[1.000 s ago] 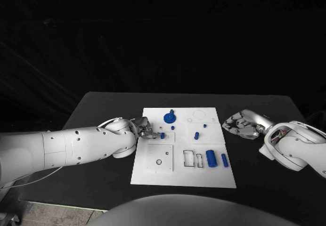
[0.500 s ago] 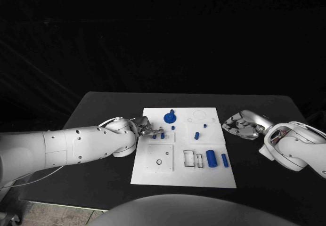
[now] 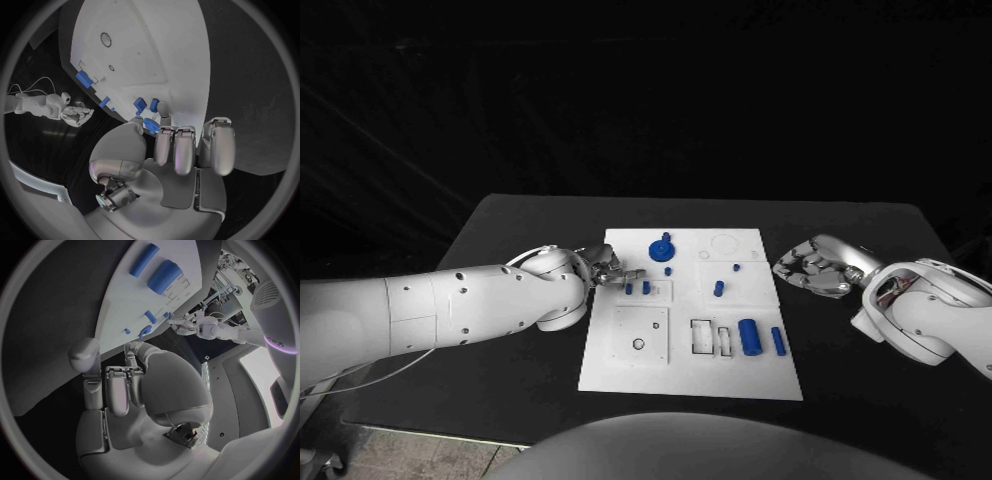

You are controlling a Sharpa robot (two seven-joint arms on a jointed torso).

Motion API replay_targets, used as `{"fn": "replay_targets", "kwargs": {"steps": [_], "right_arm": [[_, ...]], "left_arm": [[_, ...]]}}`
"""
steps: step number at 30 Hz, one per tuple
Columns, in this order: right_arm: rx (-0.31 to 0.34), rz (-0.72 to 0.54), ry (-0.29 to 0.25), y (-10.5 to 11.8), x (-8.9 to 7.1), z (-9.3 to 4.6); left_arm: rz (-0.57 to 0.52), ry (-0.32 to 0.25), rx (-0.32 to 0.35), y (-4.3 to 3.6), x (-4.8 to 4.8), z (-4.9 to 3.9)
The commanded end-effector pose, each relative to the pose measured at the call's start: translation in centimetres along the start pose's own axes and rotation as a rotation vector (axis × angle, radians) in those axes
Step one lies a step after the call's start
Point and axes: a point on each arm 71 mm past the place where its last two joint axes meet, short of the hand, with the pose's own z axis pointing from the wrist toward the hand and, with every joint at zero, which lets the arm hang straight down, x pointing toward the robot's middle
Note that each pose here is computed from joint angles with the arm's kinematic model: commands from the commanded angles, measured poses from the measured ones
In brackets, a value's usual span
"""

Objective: Assemble the parts on the task board

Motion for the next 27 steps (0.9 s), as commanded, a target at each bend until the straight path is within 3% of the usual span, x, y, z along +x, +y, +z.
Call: {"fn": "replay_targets", "kwargs": {"steps": [1,9,14,18,22,27], "right_arm": [[-0.009,0.002,-0.013,0.0,-0.1,0.0],[-0.022,0.007,-0.038,0.2,-0.3,0.0],[-0.027,0.011,-0.039,0.3,-0.2,0.0],[-0.037,0.011,-0.046,0.4,-0.3,0.1],[-0.070,0.012,-0.068,0.7,-0.4,0.1],[-0.117,0.016,-0.094,1.4,-0.4,-0.1]], "left_arm": [[-0.039,-0.061,0.052,-0.73,-1.47,-0.24],[-0.051,-0.138,0.116,-1.83,-4.95,-0.68],[-0.046,-0.181,0.236,-2.83,-6.03,-0.76],[-0.005,-0.168,0.376,-3.96,-5.84,-0.48],[0.104,-0.134,0.536,-5.53,-5.07,0.19],[0.269,-0.087,0.610,-6.67,-3.46,1.01]]}}
